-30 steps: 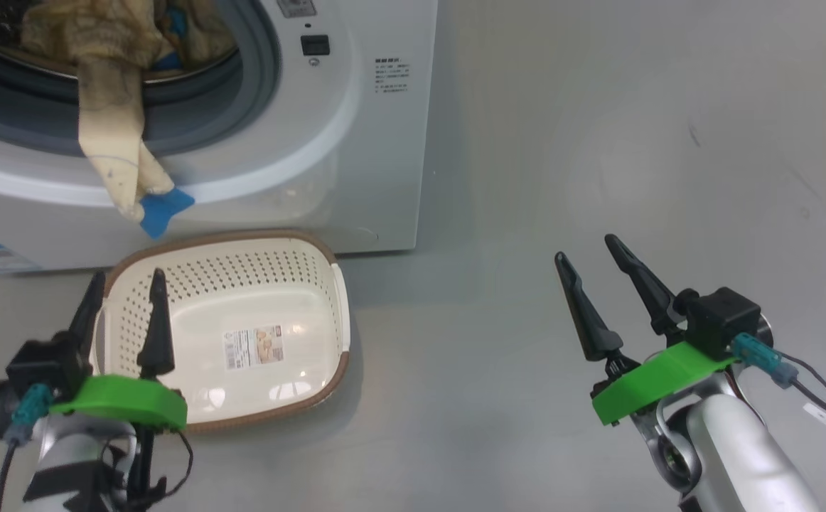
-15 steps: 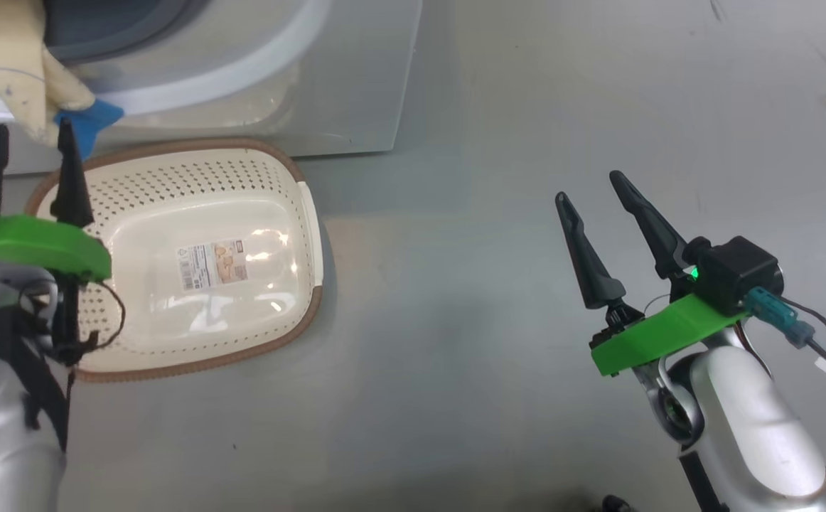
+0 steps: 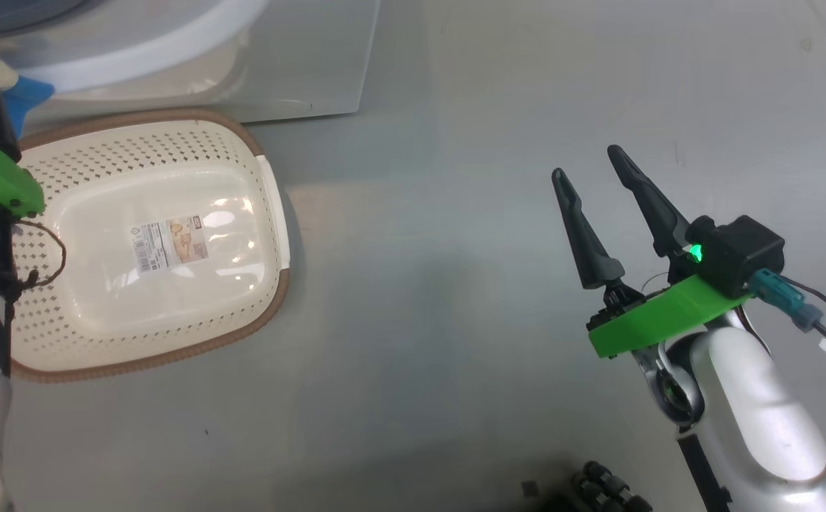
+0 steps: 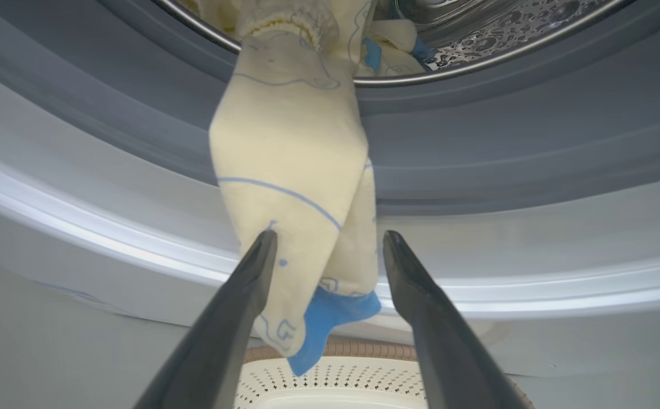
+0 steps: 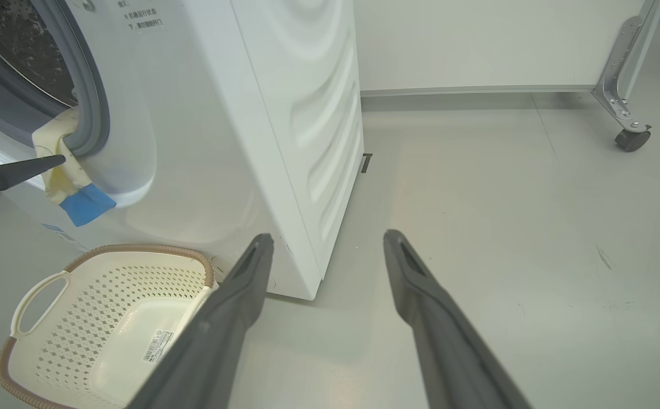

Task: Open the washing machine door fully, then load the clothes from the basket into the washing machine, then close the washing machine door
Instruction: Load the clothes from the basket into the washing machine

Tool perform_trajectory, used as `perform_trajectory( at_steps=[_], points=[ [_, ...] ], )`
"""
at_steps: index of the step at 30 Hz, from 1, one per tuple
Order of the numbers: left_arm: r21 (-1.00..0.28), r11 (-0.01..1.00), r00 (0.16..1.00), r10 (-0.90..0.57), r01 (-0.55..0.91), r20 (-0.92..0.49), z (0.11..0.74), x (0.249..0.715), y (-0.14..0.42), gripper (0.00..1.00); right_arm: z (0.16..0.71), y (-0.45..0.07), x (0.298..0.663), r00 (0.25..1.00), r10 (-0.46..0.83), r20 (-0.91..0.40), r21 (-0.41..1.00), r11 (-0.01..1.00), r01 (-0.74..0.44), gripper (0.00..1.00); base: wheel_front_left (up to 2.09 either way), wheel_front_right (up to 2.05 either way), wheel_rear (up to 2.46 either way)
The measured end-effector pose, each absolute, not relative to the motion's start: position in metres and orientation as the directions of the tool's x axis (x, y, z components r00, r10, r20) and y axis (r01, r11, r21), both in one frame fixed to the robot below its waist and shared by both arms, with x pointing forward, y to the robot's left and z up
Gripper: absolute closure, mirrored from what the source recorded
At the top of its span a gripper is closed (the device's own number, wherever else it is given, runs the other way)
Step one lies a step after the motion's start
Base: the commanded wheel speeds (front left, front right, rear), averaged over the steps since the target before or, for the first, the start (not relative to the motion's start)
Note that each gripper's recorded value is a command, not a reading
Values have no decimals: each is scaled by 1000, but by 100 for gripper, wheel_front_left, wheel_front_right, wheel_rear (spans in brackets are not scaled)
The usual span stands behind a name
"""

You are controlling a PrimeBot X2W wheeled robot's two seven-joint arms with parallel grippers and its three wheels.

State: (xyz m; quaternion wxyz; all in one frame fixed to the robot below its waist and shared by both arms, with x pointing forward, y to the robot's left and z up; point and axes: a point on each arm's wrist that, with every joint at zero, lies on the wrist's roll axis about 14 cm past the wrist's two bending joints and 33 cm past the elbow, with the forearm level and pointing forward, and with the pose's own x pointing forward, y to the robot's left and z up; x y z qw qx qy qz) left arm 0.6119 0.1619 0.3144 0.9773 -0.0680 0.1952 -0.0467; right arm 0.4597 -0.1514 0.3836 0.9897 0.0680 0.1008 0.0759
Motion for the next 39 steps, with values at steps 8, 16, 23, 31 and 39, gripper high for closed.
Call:
perform_trajectory(
  at_steps=[8, 16, 23, 31, 39],
  points=[
    [-157, 986, 902, -117, 55, -416, 299, 627, 158, 0, 381, -157, 463, 970, 153, -191, 151, 981, -125, 0, 0, 0, 0],
    [-174, 984, 898, -119, 48, -424, 296, 633, 153, 100, 379, -161, 461, 969, 141, -201, 151, 982, -112, 0, 0, 0, 0],
    [-175, 983, 898, -118, 46, -425, 301, 631, 153, 100, 385, -159, 463, 972, 146, -185, 154, 981, -118, 0, 0, 0, 0],
    [-141, 987, 946, -121, 81, -301, 338, 634, 158, 100, 394, -153, 464, 974, 160, -161, 160, 978, -134, 0, 0, 0, 0],
    [-80, 990, 982, -129, 118, -138, 382, 646, 161, 100, 391, -150, 465, 972, 168, -164, 174, 975, -139, 0, 0, 0, 0]
  ],
)
